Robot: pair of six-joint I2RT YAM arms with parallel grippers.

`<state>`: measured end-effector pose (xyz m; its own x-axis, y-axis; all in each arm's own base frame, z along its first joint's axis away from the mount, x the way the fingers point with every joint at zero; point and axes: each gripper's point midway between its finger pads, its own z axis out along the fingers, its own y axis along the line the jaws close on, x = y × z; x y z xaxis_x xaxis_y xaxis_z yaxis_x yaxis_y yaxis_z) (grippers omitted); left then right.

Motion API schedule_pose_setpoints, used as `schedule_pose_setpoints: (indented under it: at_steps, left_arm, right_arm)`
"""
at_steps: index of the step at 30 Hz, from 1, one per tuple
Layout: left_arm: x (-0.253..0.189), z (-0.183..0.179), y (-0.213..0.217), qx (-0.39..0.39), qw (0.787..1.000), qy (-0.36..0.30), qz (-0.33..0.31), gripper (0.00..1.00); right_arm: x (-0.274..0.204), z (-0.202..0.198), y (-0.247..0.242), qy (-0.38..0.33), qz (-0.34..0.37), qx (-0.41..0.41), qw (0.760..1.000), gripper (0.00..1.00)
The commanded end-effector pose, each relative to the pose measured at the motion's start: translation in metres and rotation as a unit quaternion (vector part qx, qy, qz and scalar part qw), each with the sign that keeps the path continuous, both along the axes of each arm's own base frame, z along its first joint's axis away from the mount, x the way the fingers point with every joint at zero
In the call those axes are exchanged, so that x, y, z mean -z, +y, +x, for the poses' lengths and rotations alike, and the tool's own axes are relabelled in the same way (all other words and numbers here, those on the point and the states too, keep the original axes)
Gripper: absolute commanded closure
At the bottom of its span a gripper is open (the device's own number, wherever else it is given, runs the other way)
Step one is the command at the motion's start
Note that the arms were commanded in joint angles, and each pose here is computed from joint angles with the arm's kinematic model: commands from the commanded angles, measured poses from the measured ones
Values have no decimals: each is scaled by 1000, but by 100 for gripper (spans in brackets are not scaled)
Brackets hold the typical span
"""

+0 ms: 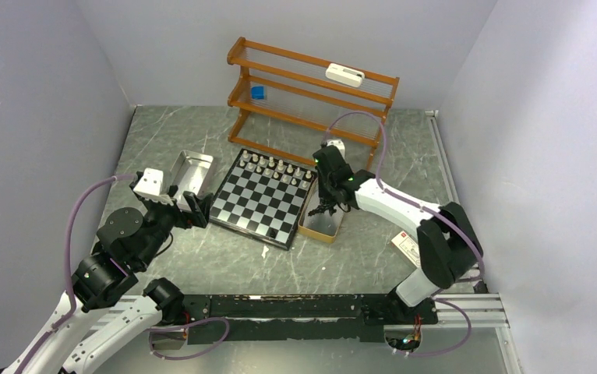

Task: Set up the chess pieces on the board
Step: Pick up the chess piece from the storage box, then place the chess piece on the chessboard.

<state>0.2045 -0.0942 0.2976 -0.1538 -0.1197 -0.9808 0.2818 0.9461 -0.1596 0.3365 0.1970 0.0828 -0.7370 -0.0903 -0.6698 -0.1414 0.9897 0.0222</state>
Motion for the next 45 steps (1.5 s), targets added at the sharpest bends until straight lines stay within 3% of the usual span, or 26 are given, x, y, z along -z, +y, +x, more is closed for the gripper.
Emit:
schedule_pose_setpoints:
  at_steps: [1, 16, 23, 32, 45]
  left_arm:
    - [-4, 0, 2, -4, 1000, -10, -3, 2]
    - [-12, -7, 0, 10, 1000, -8, -26, 3]
    - [-77, -31, 13, 17, 995, -45, -92, 2]
    - [-114, -52, 41, -6, 991, -73, -108, 3]
    - [-143, -77, 73, -31, 983, -113, -143, 3]
  right_arm:
    - [-43, -1, 8, -28, 30, -4, 999, 96]
    - [-101, -28, 121, -64, 85, -117, 988, 96]
    - [-84, -53, 192, -48, 91, -176, 979, 96]
    - [-57, -67, 263, -35, 74, -232, 969, 96]
    - [-7, -59, 299, -14, 21, -248, 969, 96]
